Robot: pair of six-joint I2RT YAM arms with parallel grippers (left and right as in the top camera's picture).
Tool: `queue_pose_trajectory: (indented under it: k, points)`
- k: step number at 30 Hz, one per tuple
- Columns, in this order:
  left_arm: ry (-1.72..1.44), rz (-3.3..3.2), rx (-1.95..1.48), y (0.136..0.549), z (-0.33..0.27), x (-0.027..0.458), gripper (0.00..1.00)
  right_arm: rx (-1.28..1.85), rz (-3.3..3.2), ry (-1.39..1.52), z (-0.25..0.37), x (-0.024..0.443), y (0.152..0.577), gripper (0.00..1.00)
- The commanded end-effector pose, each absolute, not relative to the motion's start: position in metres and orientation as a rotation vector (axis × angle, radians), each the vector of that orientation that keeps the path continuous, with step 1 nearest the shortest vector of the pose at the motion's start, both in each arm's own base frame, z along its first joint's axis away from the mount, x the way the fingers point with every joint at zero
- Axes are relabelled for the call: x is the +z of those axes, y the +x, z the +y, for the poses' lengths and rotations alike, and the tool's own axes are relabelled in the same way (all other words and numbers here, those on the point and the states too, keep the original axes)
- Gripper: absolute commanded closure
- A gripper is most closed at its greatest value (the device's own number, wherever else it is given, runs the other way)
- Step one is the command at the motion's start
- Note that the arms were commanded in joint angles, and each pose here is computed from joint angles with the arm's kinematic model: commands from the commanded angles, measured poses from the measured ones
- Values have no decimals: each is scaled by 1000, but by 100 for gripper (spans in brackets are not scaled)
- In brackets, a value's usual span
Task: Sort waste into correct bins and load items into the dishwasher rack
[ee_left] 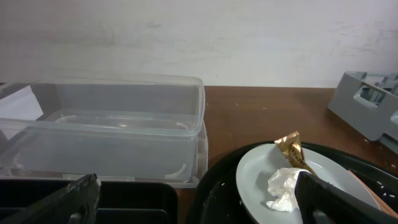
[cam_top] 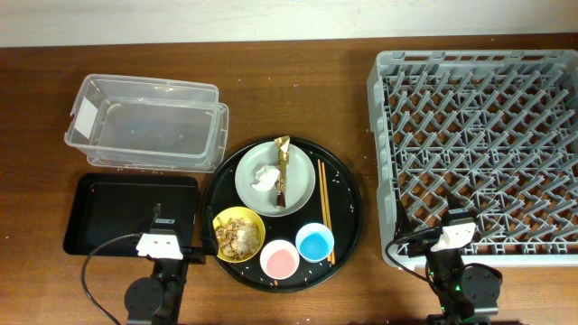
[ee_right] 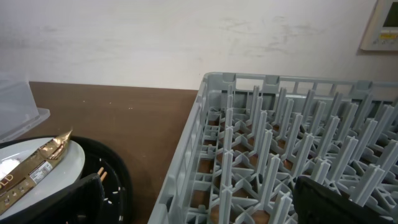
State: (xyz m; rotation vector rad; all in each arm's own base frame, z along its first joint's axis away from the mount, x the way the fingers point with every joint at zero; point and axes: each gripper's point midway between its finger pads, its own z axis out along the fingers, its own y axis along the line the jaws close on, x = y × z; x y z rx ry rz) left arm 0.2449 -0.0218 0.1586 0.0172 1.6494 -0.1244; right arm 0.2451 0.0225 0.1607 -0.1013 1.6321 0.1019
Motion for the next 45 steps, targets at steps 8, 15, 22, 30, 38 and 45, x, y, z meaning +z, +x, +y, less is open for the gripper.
queue_pose_trajectory:
  k: [8, 15, 22, 30, 38, 45]
  points:
    - [22, 1660, -99, 245, -19, 154, 1, 107, 1636, -100, 23, 158, 245, 2]
    - [22, 1660, -99, 245, -19, 154, 0, 106, 1636, -100, 23, 158, 245, 2]
    - [22, 1660, -99, 245, -19, 154, 1, 106, 1636, -100, 23, 158, 245, 2]
    - [22, 1660, -99, 245, -19, 154, 1, 106, 1636, -100, 23, 158, 245, 2]
    - [22, 1660, -99, 245, -19, 154, 1, 106, 1636, -100, 23, 158, 245, 2]
    - [73, 1653, -182, 244, -34, 156, 1, 420, 1630, -97, 57, 163, 237, 2]
